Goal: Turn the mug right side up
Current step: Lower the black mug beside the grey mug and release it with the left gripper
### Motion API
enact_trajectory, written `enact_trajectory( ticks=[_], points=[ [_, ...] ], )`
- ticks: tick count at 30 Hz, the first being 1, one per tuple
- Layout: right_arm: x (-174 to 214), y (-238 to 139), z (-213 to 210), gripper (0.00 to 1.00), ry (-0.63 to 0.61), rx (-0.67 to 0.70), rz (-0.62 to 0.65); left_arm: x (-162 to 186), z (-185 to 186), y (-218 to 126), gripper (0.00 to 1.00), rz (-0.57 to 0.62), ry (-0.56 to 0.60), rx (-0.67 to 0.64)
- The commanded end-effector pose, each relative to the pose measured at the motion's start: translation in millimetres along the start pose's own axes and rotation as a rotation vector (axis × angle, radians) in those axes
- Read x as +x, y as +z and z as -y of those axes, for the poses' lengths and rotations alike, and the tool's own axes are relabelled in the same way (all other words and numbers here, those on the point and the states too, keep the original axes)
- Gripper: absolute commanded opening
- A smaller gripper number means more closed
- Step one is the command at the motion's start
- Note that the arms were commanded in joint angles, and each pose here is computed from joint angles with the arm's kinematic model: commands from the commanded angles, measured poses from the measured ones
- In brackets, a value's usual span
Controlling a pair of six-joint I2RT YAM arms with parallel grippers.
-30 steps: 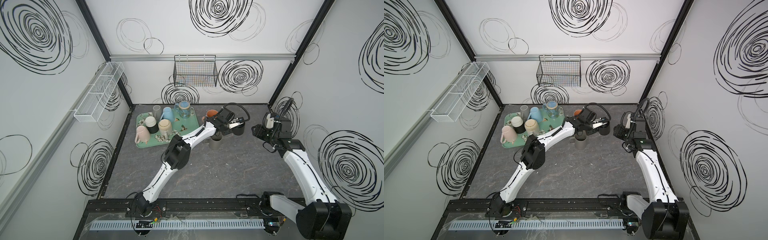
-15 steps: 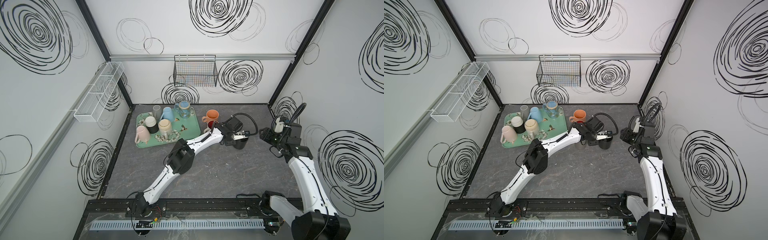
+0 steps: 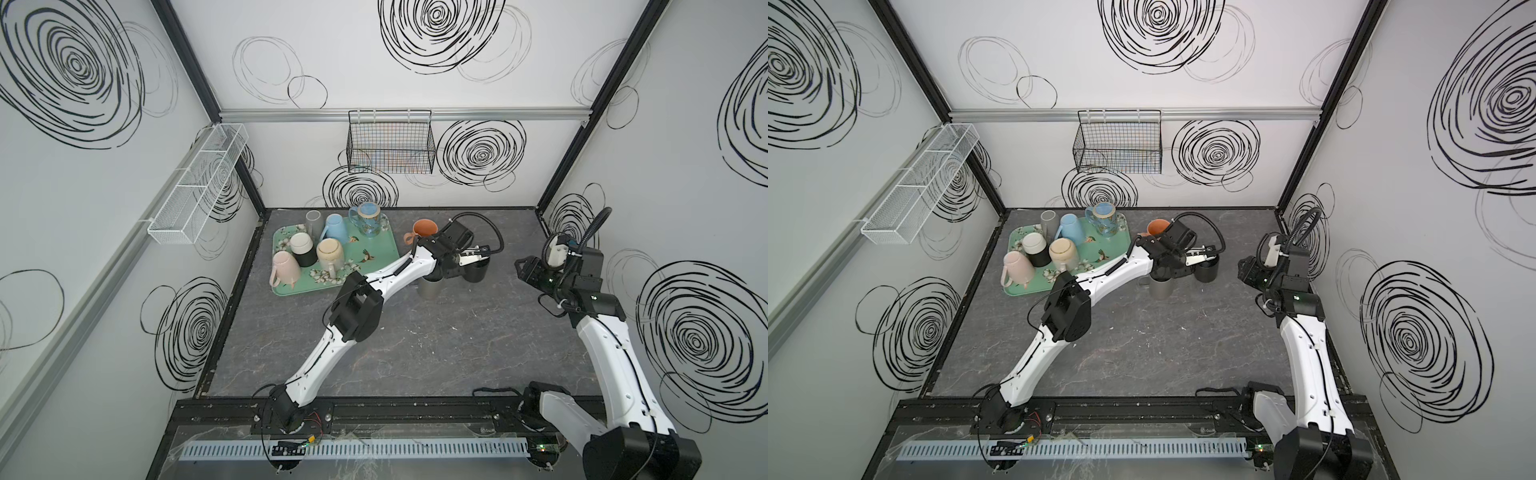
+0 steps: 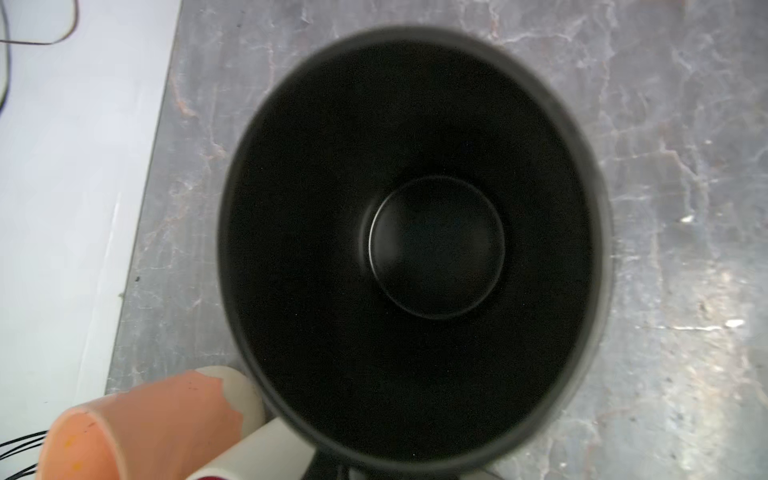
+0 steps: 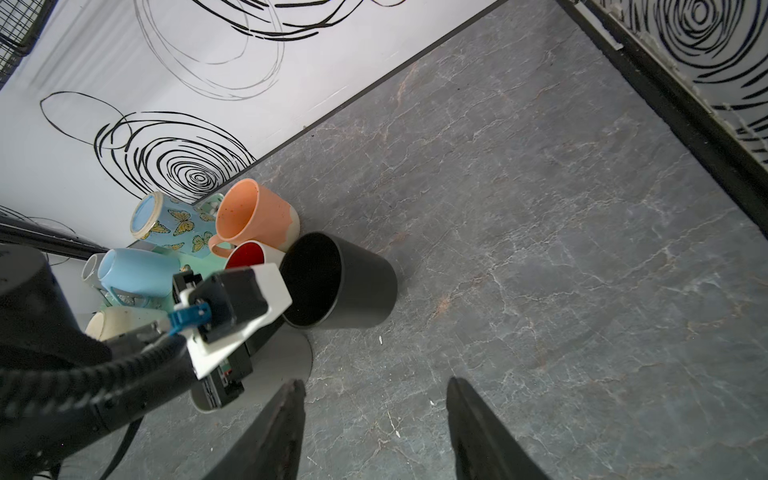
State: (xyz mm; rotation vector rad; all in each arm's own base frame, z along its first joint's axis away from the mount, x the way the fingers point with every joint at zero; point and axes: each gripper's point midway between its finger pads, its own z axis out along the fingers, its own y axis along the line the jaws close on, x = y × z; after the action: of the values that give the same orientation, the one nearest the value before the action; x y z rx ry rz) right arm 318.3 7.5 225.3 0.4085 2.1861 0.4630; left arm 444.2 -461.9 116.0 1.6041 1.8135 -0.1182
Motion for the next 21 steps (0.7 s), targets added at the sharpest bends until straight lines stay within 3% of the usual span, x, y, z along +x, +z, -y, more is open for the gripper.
enact_trajectory(
  ticks=[1, 14, 21],
  points=[
    [0.5, -2.9, -2.8, 0.59, 0.014, -0.015, -0.001, -53.8, -62.4, -30.3, 0.00, 0.215, 0.023, -0.160],
    [7.5, 17.5, -3.1, 0.59, 0.057, -0.062, -0.029, -16.9, -80.2, 10.7, 0.00, 0.187, 0.005, -0.185],
    [8.3, 25.6, -0.1, 0.59, 0.059, -0.057, -0.041, -11.2, -78.5, 16.7, 0.00, 0.178, 0.018, -0.174]
  ],
)
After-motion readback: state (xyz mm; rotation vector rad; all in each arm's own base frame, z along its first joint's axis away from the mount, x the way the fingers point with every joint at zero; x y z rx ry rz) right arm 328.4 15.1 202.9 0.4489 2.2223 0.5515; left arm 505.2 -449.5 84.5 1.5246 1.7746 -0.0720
